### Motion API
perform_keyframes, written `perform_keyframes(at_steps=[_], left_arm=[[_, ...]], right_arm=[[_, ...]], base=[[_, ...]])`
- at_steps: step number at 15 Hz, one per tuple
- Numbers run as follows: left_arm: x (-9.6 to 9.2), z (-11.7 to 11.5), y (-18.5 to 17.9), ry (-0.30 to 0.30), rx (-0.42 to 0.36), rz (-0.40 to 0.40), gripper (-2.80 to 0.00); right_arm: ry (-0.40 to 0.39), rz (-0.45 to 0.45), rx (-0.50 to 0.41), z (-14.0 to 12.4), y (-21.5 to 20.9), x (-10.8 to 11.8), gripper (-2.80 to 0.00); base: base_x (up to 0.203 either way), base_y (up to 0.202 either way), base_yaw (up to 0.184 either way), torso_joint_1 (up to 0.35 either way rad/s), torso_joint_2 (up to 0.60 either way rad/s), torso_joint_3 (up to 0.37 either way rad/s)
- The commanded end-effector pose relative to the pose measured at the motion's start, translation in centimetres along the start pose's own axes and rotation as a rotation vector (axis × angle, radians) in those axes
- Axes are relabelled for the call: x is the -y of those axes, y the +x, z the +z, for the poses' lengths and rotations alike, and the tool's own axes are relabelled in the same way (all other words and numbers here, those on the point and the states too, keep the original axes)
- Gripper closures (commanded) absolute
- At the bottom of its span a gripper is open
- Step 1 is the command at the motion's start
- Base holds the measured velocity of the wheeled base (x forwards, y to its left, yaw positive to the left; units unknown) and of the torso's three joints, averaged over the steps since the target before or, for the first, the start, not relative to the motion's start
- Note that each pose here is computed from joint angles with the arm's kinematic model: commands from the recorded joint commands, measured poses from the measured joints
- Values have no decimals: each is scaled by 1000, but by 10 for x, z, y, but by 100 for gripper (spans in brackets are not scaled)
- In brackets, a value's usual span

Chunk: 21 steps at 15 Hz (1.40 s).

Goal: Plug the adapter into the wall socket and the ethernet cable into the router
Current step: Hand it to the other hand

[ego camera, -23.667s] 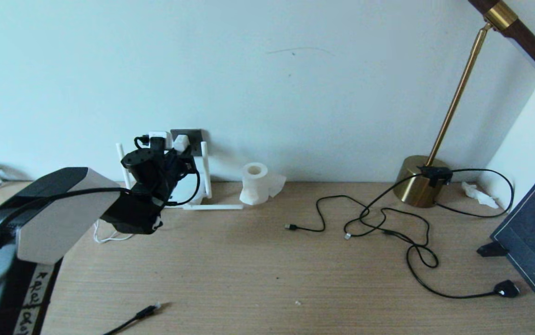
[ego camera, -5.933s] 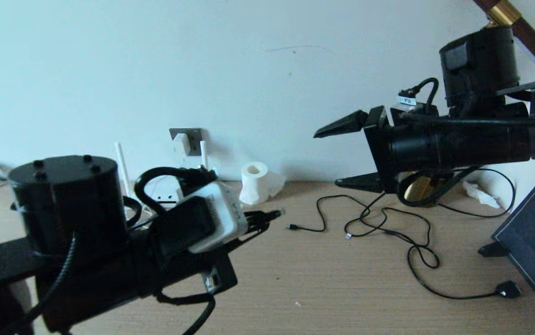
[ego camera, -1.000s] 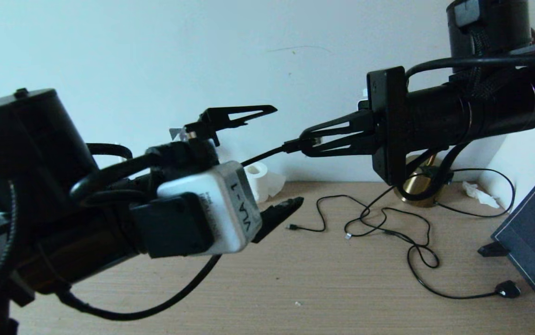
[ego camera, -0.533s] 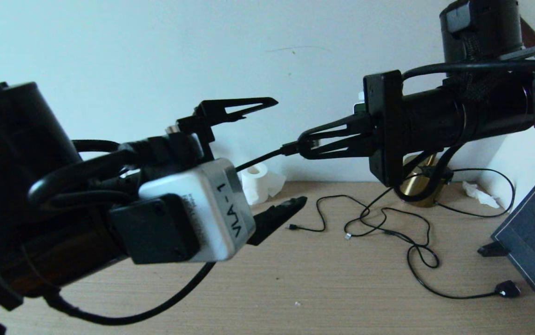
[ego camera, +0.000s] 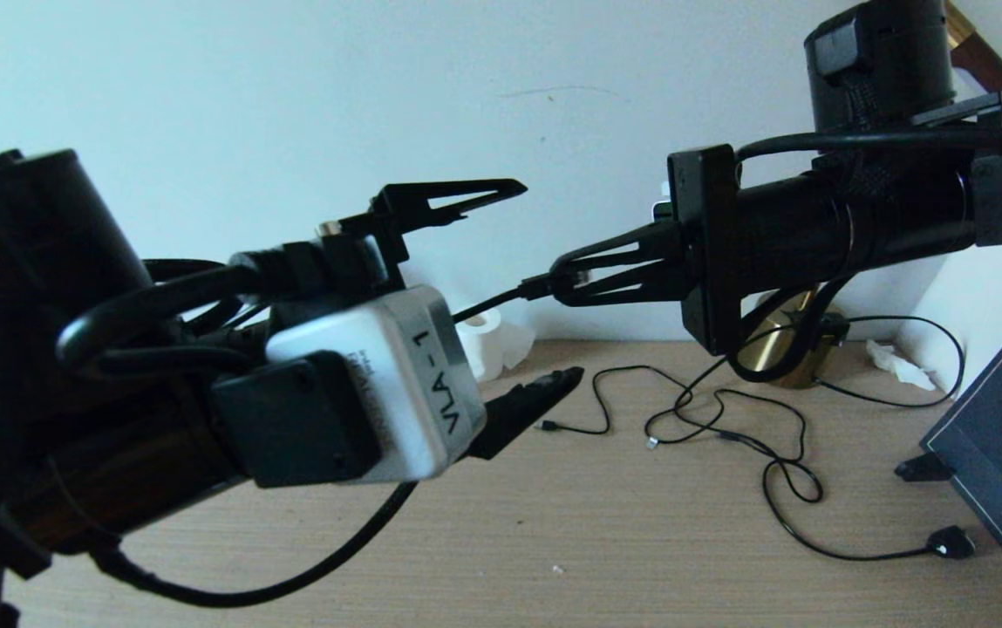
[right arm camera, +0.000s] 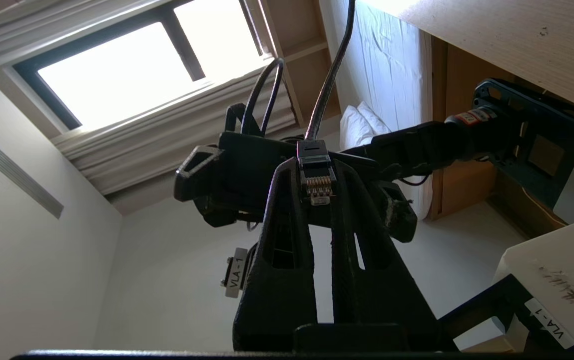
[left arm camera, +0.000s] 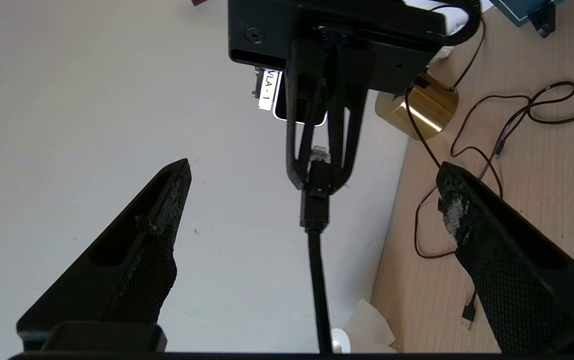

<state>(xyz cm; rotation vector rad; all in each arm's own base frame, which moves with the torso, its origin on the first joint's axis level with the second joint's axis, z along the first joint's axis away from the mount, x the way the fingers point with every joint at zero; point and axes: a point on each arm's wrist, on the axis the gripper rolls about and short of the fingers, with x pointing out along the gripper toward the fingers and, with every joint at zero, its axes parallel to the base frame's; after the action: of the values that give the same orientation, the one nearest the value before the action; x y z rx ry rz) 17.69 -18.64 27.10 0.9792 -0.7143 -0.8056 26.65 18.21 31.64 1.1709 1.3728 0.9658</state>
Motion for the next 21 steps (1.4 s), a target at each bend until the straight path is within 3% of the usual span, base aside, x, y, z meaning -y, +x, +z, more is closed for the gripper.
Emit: perform_keyframes(at_steps=[1, 18, 19, 21], left_arm=[[1, -1, 1, 6, 0, -2, -280], [6, -5, 2, -21, -19, -16, -280], [6, -5, 2, -21, -19, -16, 0], [6, -6, 2, -26, -23, -17, 0]], right_arm=[[11, -1, -6, 0, 0, 1, 0], [1, 6, -5, -6, -4, -2, 0], [0, 7, -5, -6, -4, -3, 0], [1, 6, -6, -6, -4, -2, 0]], base=[[0, 0, 0, 0, 0, 0], [0, 0, 0, 0, 0, 0], [0, 0, 0, 0, 0, 0], [0, 0, 0, 0, 0, 0]])
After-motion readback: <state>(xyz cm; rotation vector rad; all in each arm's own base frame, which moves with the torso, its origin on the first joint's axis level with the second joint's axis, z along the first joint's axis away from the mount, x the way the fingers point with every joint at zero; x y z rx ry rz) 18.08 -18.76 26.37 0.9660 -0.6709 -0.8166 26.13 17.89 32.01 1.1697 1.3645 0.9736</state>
